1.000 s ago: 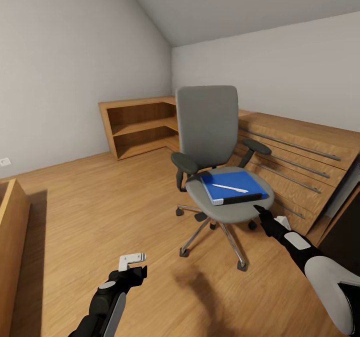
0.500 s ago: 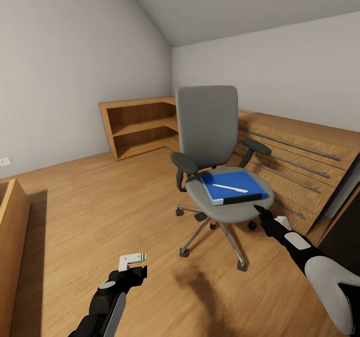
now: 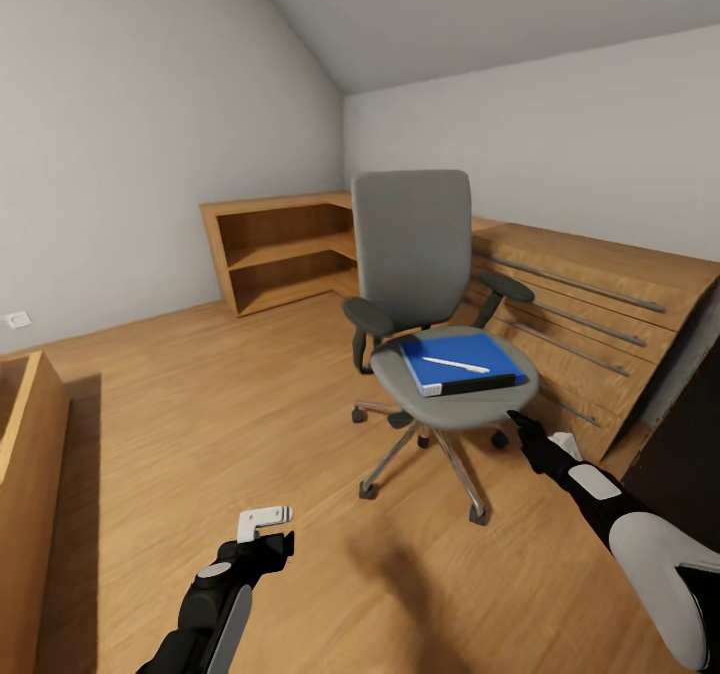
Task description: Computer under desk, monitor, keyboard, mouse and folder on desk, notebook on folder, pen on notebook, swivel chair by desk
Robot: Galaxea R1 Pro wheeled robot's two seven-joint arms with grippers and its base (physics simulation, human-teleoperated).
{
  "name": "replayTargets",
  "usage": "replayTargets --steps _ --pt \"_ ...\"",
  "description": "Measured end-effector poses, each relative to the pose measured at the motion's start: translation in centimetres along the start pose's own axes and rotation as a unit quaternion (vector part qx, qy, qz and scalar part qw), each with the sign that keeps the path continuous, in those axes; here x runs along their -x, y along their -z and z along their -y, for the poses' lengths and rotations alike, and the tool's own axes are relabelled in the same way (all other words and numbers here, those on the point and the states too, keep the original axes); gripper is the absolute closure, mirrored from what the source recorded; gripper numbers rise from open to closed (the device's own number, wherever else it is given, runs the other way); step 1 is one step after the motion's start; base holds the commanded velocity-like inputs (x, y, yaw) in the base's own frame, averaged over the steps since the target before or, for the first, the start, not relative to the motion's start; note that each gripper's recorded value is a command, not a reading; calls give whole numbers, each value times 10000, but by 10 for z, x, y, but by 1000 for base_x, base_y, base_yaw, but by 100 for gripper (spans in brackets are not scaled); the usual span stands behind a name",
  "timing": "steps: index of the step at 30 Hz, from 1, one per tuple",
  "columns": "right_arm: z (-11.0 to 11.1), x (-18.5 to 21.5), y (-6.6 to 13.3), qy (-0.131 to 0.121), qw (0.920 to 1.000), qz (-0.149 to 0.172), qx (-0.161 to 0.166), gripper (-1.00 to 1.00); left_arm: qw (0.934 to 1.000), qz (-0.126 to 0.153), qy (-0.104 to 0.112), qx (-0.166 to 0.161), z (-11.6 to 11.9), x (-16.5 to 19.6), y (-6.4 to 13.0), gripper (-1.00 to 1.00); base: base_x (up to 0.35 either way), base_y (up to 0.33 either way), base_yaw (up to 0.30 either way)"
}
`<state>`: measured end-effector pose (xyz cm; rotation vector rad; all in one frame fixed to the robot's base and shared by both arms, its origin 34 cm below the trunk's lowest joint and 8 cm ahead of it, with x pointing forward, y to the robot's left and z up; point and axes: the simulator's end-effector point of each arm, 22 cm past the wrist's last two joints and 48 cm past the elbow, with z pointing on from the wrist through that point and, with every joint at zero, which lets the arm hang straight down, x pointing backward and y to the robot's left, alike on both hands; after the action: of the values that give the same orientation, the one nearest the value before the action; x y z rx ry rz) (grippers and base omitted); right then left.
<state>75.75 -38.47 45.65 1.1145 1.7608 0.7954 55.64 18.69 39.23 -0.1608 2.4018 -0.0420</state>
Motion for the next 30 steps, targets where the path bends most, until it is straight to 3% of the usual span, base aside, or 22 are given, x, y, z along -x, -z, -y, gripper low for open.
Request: replayTargets --steps 21,30 --pt "0 0 0 6 10000 9 0 -100 10000 0 0 0 0 0 0 -100 -329 0 0" --pt "0 0 0 54 10000 15 -5 -100 10000 33 16 -9 0 3 1 -100 -103 0 0"
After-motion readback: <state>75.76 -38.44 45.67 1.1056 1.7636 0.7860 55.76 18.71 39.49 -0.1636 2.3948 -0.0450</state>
